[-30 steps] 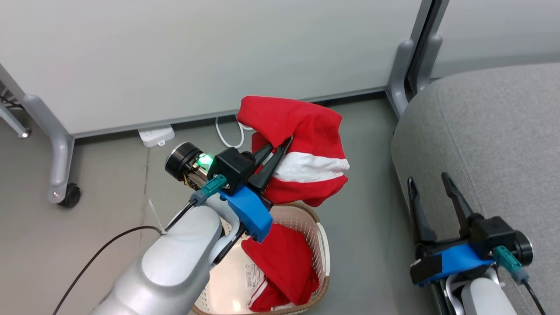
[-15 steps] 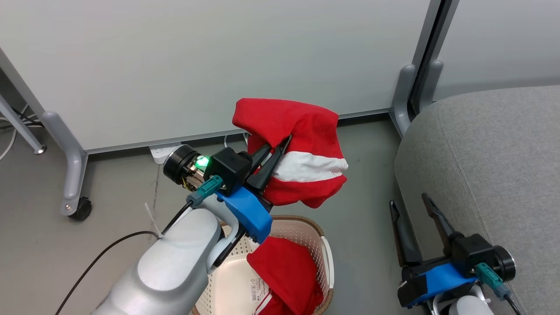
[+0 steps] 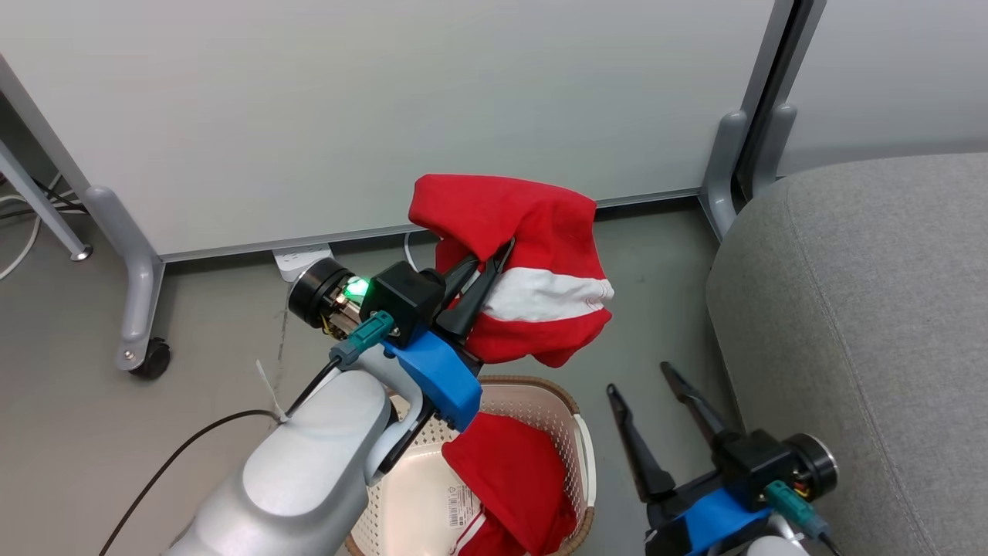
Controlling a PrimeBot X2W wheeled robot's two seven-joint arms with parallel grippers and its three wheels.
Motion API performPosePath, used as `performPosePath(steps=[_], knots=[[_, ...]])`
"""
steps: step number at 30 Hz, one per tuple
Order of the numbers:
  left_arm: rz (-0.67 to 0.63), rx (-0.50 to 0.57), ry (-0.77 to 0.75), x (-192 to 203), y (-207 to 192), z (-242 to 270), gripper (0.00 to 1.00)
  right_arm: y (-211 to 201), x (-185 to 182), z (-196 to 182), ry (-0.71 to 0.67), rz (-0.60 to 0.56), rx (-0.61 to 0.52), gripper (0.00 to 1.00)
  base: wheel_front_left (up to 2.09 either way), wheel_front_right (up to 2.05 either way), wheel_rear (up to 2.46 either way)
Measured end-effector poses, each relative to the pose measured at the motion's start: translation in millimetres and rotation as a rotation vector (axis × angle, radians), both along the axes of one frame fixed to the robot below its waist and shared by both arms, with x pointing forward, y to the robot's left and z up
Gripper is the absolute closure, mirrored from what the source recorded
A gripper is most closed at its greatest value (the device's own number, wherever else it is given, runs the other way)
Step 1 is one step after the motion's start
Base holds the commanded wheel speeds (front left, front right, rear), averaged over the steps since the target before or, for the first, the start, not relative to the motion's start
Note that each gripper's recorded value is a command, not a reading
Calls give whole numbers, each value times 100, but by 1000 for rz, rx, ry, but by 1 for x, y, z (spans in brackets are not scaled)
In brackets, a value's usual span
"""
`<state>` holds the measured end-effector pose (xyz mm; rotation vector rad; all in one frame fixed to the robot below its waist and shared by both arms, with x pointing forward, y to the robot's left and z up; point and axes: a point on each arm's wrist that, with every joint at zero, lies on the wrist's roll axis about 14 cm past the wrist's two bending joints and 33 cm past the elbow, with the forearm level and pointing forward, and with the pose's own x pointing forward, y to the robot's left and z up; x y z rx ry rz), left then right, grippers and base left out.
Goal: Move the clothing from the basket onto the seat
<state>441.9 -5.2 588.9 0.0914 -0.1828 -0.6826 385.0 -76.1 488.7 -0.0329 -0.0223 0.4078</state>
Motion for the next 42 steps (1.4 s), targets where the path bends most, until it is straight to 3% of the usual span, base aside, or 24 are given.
performPosePath(steps=[14,29,41,42], knots=[[0,-1,18,5,-1,-7,100,50,8,0,-1,163,-24,0,0,0,0],[-7,-3,36,17,-3,-16,100,68,55,10,-18,197,-39,0,0,0,0],[-8,-5,47,24,-4,-22,100,70,72,-11,49,203,-72,0,0,0,0],[-8,-4,46,25,-4,-21,100,70,73,-12,54,203,-71,53,0,0,0]])
